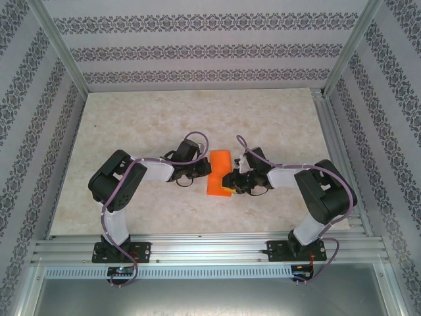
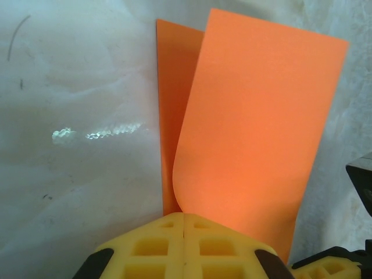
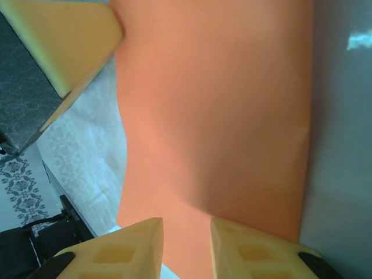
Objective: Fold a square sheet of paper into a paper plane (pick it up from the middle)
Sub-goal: Fold the square sheet of paper in half at the center of the table.
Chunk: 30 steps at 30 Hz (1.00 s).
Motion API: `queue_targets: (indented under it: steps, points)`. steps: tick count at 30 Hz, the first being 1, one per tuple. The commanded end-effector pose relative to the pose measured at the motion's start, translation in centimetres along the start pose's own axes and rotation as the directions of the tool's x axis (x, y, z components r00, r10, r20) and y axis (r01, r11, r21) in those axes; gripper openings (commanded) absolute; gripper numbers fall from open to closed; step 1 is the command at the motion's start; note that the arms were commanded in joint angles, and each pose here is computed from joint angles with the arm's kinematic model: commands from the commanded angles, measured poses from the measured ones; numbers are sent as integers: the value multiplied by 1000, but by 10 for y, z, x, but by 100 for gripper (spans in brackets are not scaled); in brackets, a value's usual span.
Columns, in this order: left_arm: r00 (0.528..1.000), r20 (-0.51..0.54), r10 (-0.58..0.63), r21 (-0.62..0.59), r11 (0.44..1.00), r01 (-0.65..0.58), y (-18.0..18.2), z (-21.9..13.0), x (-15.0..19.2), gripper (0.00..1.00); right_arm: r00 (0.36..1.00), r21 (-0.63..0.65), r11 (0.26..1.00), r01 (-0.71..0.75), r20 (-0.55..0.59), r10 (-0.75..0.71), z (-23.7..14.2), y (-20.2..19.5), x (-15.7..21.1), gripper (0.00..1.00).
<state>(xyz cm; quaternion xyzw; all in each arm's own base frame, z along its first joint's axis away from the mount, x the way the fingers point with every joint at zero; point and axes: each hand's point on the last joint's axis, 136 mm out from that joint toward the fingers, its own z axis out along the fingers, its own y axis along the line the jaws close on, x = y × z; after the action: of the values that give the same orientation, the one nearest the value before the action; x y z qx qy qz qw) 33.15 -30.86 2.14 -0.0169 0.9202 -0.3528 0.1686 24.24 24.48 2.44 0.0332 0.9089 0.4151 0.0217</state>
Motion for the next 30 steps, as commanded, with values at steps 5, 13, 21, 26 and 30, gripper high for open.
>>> queue_targets:
  steps: [5, 13, 21, 26, 30]
  points:
    - [1000, -19, -2, -31, 1000, 1, 9, 3, 1, 0, 999, -15, 999, 41, 36, -41, -15, 20, 3, 28]
    - [1000, -24, -4, -28, 1000, 4, 9, 4, 2, 0, 1000, 66, 998, -15, -21, 17, 5, -15, 26, 27]
    - [1000, -28, -4, -33, 999, 3, 10, 4, 3, 0, 1000, 81, 997, 15, -20, -13, -2, -8, 27, 28]
    - [999, -33, -3, -30, 1000, 2, 10, 5, 4, 0, 999, 37, 998, 48, 8, -48, -13, 12, 23, 28]
    - [999, -35, -3, -27, 1000, 2, 9, 5, 4, 0, 998, 61, 997, 54, 31, -56, -14, 12, 13, 29]
